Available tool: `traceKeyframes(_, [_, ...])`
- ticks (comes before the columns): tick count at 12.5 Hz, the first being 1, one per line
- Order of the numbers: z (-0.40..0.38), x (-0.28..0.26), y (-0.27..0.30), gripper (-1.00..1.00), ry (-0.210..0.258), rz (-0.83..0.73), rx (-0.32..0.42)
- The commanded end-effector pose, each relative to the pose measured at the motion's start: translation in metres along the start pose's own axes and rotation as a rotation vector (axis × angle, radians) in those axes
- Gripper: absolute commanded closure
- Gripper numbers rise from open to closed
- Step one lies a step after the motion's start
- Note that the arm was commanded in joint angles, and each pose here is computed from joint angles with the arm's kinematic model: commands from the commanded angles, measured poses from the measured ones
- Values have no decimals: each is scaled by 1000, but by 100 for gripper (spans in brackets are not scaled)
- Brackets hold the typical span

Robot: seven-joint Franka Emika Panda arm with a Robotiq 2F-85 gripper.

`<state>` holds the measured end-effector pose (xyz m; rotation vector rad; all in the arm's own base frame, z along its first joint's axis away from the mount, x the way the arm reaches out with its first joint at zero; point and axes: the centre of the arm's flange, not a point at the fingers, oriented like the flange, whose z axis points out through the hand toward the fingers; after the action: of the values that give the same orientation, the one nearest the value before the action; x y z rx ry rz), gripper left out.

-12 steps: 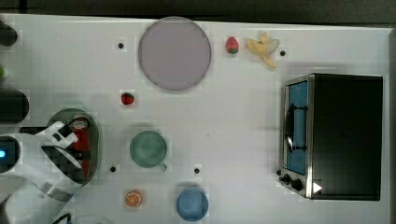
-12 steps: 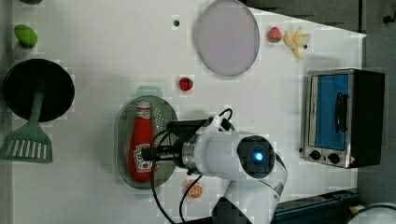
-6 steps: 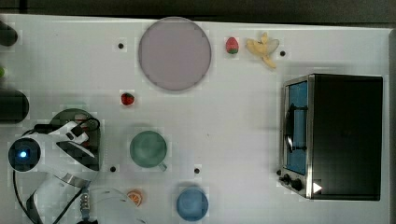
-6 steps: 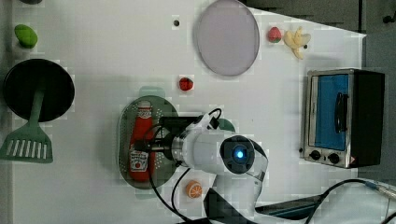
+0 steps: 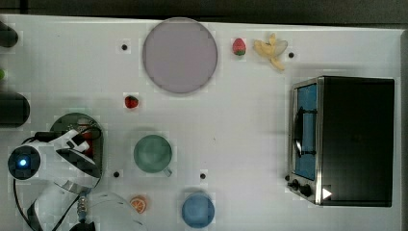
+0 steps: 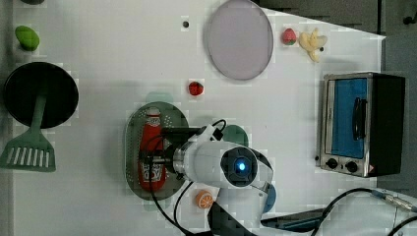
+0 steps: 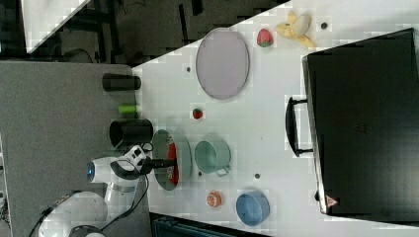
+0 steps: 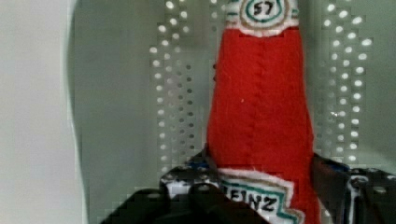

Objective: Pick ketchup from strainer and place it on the table

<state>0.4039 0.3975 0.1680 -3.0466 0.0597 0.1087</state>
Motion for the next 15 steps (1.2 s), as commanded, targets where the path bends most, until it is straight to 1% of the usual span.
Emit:
traceKeyframes(1, [-35, 2, -9, -13, 50, 51, 25])
traceKeyframes(2, [-54, -1, -14, -13, 52, 77, 54])
traceKeyframes(3, [-76, -2, -21, -13, 43, 116, 85])
traceKeyframes(5, [-115, -8, -30, -13, -5, 176, 111])
traceKeyframes(7, [-152, -5, -33, -13, -63, 169, 97])
traceKeyframes(9, [-187, 9, -29, -13, -100, 118, 68])
traceKeyframes(10, [-203, 20, -23, -13, -106, 93, 49])
traceKeyframes(12, [-234, 46, -6, -13, -101, 90, 32])
traceKeyframes(14, [-262, 73, 18, -13, -83, 114, 33])
traceKeyframes(15, [-276, 87, 33, -13, -65, 124, 34])
